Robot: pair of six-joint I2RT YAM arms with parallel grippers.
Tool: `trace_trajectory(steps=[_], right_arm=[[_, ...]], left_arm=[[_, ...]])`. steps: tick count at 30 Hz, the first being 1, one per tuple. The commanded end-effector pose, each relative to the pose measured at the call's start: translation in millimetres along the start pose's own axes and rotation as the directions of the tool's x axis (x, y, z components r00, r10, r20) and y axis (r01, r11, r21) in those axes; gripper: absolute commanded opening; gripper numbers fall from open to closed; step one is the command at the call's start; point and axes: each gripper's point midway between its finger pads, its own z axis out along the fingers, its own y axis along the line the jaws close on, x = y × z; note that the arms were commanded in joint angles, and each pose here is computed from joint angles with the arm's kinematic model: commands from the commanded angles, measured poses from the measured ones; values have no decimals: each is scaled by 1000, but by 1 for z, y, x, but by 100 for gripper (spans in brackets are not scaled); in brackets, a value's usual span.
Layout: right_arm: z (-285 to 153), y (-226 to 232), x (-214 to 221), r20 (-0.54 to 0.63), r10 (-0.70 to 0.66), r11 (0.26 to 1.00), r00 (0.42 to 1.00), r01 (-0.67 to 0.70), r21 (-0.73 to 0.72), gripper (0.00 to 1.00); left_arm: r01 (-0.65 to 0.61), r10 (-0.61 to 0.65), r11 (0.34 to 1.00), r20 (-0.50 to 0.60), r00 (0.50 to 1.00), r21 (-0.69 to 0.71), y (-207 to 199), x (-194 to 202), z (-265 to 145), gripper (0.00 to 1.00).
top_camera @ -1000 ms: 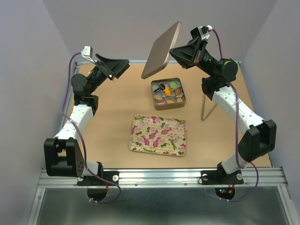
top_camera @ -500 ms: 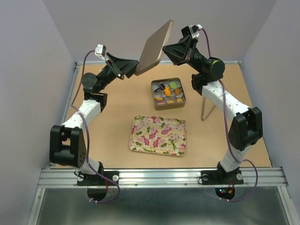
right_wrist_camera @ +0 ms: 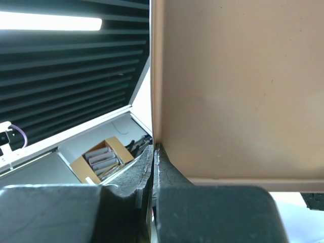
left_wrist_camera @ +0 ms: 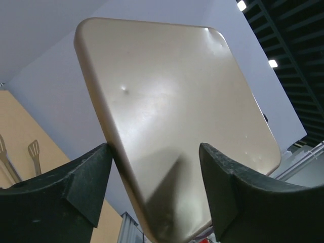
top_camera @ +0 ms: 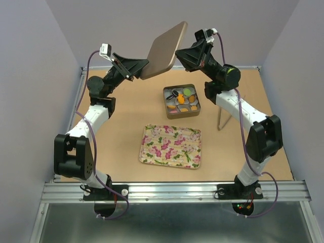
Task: Pack the cookies
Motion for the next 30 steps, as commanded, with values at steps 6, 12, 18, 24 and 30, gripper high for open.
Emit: trace_trajectory(steps=[6, 12, 18, 24, 30], right_arm=[[-42, 80, 59, -220, 156, 939, 963, -214, -269, 0], [-50, 58, 62, -217, 187, 953, 958, -231, -196, 5], [-71, 25, 52, -103, 238, 966, 966, -247, -82, 55], [-80, 4, 49, -73, 223, 974, 972, -220, 48, 61], [-93, -7, 39, -2, 201, 971, 980, -199, 132, 61]], left_arm=[[-95, 93, 985, 20, 995, 142, -56, -5, 3, 41], [-92, 87, 983, 37, 996, 161, -64, -4, -2, 13], [-76, 66, 984, 66, 996, 160, -65, -4, -10, 0], [-102, 90, 987, 92, 992, 128, -67, -6, -15, 0], [-127, 123, 992, 142, 982, 20, -52, -12, -19, 0]])
